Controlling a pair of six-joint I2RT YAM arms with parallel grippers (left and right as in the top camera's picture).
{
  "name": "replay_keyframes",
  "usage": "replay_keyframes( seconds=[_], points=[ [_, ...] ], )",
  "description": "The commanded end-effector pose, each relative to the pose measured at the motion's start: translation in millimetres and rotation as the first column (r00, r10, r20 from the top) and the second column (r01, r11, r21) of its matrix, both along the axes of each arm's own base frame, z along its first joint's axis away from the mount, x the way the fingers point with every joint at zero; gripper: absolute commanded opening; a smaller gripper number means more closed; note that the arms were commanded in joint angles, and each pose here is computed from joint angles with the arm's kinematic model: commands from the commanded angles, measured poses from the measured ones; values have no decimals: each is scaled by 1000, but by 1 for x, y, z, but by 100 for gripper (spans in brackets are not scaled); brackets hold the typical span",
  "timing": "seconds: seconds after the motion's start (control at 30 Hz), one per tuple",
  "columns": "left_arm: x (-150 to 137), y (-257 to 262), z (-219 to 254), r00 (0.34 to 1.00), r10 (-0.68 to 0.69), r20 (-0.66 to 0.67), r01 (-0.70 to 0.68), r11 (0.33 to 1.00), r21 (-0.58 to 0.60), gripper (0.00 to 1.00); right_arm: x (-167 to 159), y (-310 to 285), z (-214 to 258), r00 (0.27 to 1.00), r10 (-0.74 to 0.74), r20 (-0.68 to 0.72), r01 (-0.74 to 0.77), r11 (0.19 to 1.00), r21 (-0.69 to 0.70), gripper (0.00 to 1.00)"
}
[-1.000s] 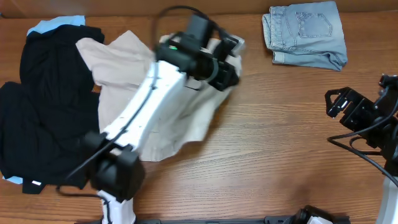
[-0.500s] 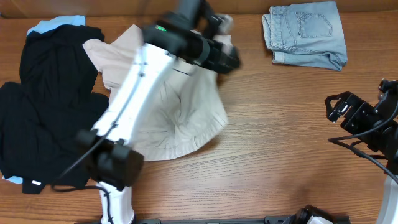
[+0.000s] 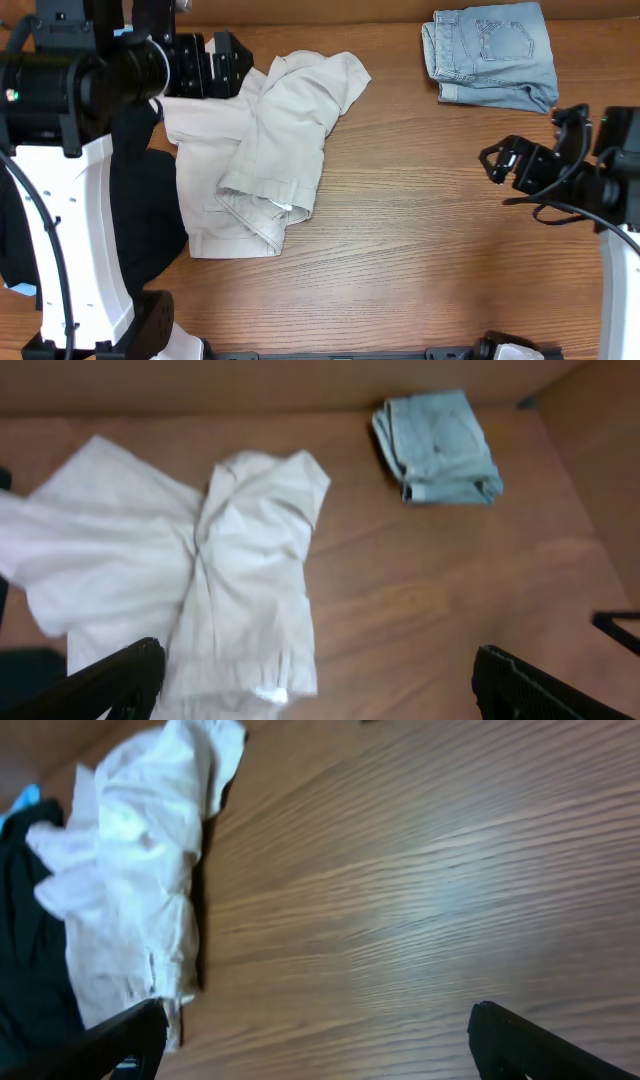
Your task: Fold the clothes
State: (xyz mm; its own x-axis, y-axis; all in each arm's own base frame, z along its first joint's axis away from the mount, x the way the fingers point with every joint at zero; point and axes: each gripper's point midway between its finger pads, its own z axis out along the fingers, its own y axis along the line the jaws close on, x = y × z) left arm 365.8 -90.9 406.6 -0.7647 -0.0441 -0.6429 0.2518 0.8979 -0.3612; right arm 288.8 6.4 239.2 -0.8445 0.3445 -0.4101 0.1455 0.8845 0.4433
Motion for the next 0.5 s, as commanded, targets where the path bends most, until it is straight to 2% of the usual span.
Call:
replay_keyframes(
  seconds=[0.0,0.13,0.33,0.47],
  points=[
    [-3,1,-23,996,-22,-84,25,999,31,100,7,21,5,996,84,17,-84,996,2,100],
    [-17,14,-48,979,-7,-204,23,997,74,100,17,55,1,981,192,29,-193,981,15,99],
    [-25,41,-37,971,147,-191,-131,987,92,100,35,114,-3,947,314,72,-317,948,34,98],
    [-36,74,-25,940,311,-139,-290,944,157,100,49,160,-25,925,375,56,-377,926,22,96]
  ],
)
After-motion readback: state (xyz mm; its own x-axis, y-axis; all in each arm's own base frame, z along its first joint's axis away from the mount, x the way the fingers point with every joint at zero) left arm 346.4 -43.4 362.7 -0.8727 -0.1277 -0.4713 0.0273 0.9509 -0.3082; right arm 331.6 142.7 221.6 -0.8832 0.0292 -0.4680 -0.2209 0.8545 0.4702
